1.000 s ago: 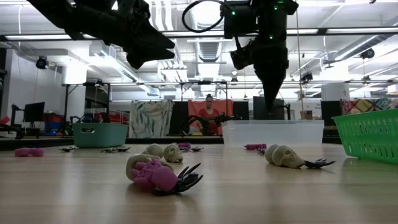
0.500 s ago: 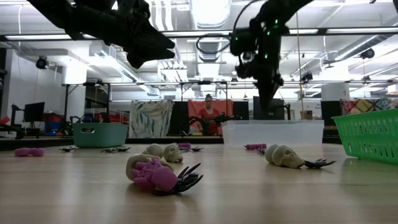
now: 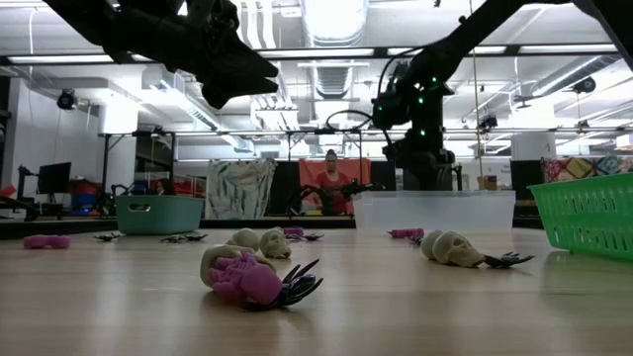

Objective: Sort Halloween decoration
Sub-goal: Put the black spider toy into the white bin

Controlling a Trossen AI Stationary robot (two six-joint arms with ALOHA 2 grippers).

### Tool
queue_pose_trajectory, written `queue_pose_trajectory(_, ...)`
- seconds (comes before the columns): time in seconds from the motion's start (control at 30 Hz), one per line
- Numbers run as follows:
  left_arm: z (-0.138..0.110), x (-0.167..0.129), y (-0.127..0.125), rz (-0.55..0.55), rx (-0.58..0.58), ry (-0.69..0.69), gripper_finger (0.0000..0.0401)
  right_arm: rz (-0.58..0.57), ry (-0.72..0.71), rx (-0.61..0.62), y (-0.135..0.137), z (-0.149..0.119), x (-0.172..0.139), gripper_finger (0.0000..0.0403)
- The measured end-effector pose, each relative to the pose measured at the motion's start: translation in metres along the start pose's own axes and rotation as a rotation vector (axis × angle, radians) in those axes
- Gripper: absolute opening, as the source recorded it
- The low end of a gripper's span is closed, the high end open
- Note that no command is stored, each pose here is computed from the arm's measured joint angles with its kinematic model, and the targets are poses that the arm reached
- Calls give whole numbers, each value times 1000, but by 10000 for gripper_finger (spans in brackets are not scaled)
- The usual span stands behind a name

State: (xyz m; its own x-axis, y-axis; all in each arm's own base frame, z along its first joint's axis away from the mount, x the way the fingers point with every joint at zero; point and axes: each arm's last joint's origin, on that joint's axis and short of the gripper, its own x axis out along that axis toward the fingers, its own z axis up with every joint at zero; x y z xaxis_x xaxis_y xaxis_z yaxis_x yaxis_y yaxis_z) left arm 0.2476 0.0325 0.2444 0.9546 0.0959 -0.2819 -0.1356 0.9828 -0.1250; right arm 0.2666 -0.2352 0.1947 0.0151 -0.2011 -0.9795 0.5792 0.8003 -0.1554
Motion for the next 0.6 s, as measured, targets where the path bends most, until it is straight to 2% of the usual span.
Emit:
queue_pose_trajectory(0.17,0,0,0,1,12,0,168,-17,23,31,-7,0,7,9)
queue_pose_trajectory(0.43,0,0,2,70,24,-8,168,-17,26,33,-6,4,19,9)
queue_pose_trajectory(0.6,0,0,2,75,30,-8,168,-19,19,55,-6,6,24,10)
